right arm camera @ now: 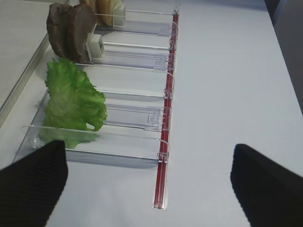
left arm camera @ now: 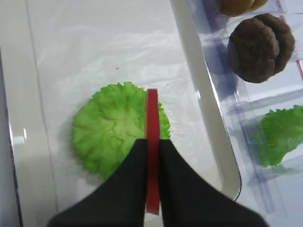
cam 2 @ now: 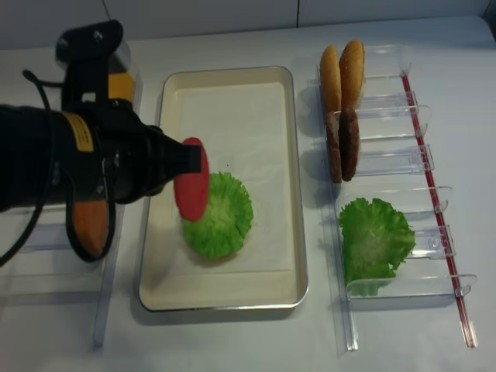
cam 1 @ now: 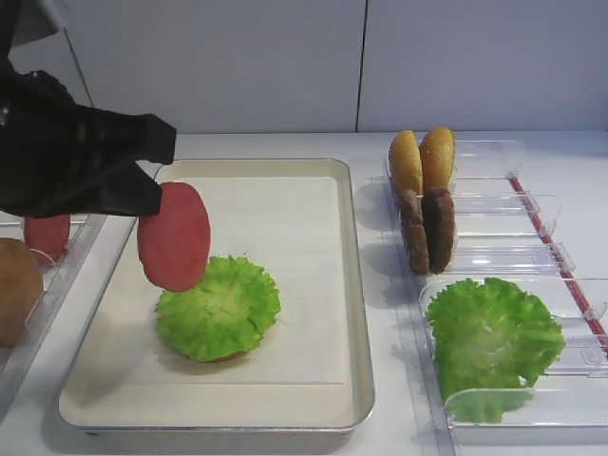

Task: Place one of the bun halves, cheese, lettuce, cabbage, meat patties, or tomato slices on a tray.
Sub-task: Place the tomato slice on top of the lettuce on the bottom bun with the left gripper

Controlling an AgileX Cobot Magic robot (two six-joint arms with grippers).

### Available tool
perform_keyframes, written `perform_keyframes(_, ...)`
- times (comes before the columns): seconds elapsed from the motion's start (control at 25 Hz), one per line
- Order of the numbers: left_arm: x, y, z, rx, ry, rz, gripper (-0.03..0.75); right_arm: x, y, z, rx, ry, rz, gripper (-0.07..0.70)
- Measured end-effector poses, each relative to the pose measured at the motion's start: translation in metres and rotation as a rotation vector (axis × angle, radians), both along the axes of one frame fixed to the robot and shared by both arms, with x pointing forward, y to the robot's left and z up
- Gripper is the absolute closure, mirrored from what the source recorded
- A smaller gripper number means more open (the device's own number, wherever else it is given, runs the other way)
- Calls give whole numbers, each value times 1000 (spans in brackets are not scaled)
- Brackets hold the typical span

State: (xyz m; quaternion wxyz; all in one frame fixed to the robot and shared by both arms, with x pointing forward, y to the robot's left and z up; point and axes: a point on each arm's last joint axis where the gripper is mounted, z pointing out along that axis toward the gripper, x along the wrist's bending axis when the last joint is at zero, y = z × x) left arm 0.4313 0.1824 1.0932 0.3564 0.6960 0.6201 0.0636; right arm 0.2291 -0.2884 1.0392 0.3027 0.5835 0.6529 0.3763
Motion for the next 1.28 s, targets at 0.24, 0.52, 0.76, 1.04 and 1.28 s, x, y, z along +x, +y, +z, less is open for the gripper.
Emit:
perform_keyframes(0.24, 15, 17, -16, -212, 83, -57, 673, 0, 0, 0, 0, 0, 0, -61)
perform_keyframes(0.52, 41, 35, -46, -437, 159, -138, 673, 0, 0, 0, 0, 0, 0, -61)
perform_keyframes(0.76, 58, 32, -76, -470, 275, -138, 673, 0, 0, 0, 0, 0, 0, -61)
perform_keyframes(1.04, 70, 30, -108, -470, 389, -122, 673, 0, 0, 0, 2, 0, -1, -61)
perform_keyframes(1.28, 72, 30, -113, -460, 384, -143, 673, 0, 0, 0, 2, 0, -1, -61)
